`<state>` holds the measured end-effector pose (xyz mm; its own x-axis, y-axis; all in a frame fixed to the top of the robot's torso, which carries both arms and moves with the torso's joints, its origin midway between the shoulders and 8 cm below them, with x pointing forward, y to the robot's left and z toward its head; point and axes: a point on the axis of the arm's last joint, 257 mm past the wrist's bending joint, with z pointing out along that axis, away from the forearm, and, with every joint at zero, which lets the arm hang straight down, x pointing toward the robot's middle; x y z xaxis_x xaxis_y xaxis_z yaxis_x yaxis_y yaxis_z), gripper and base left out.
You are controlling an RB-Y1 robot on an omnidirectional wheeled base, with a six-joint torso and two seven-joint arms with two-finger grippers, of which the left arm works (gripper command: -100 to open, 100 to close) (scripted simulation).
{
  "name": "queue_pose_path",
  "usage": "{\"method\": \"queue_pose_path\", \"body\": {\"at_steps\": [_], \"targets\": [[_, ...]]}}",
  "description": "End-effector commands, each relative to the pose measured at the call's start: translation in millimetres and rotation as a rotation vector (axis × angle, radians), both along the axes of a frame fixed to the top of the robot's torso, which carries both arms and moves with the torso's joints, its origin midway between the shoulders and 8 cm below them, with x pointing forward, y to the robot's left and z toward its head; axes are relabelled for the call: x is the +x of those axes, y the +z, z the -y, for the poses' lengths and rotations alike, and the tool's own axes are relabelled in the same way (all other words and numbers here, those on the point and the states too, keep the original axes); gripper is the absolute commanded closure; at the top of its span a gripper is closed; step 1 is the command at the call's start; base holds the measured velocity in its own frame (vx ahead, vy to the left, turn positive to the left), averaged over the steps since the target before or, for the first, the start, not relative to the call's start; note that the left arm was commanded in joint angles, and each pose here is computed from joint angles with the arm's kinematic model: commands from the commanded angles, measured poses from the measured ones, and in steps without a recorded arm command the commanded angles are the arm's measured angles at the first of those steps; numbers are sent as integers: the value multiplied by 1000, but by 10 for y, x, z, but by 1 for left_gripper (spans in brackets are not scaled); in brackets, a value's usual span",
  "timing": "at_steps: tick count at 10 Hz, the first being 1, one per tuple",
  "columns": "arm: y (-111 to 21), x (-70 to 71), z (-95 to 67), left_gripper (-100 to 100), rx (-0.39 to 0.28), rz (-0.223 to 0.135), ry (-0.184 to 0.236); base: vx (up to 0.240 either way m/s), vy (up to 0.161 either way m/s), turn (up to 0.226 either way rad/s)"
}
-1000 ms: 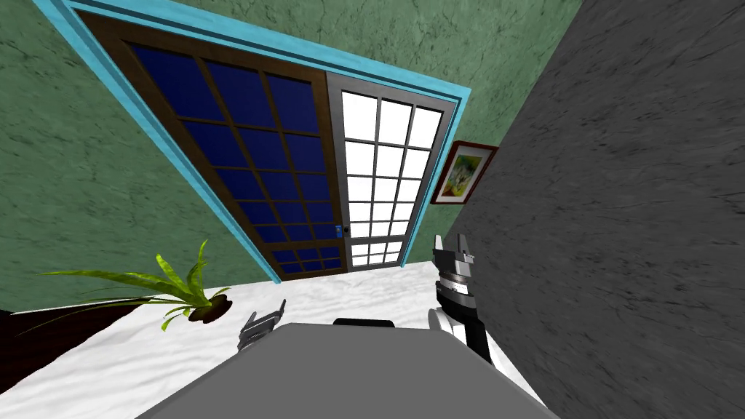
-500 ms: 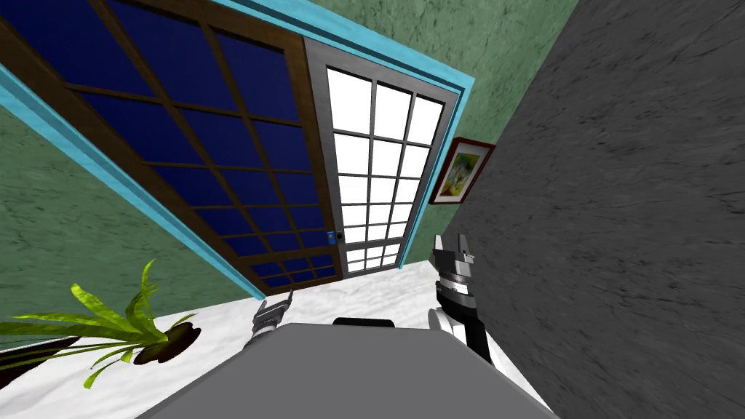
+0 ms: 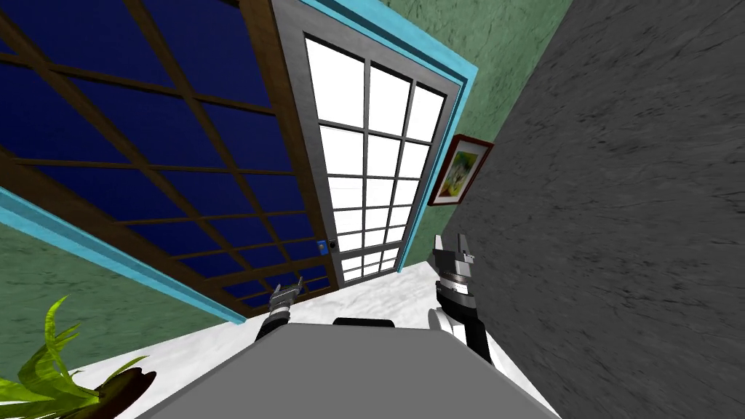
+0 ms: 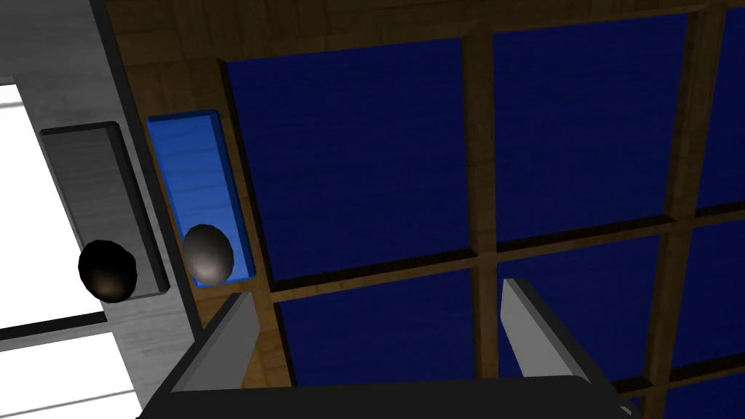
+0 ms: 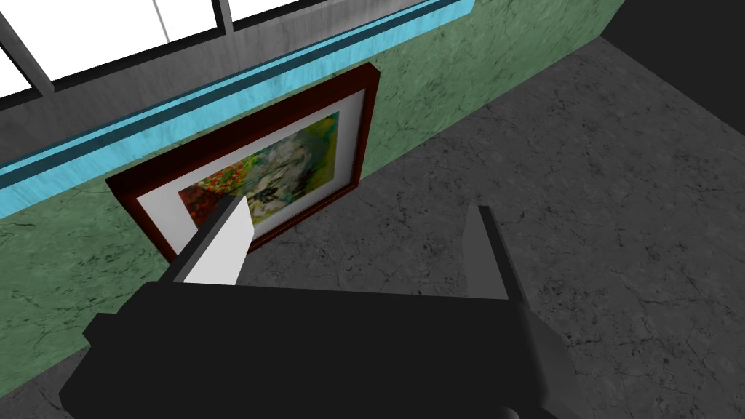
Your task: Pull the door open
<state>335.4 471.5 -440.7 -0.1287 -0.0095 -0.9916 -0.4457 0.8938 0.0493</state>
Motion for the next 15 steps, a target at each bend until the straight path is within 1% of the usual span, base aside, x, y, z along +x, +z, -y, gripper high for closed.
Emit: {"method": "queue_pose_path", "body": {"at_steps": [1,2,3,4,5,6,7,8,9,10,11,15], "targets": [[58,133,102,-100,-2,26,-17,195,34,-79],[58,133,102,-100,-2,26,-17,121,11,-23],[135,277,182,-100,-3,50,-33,129,4,-100],[164,328,212,-100,-3,59,-39,144,23,-95],[164,328,212,-100,-3,59,-39,78,27,-14],[253,478,302,-100,-3,84,-58,117,40,-82],[315,576,363,-100,-4,101,-70,176,36,-135],[315,576,363,-100,-4,101,-70,135,9,-50],[411,719,455,-100,-4,127,-88,150,12,-87],[371,644,399,-100,-3,115,-79,77,12,-26],[371,644,399,100,-3,115,-79,-11,-4,16],[371,644,399,100,-3,115,-79,-16,-8,-8]]}}
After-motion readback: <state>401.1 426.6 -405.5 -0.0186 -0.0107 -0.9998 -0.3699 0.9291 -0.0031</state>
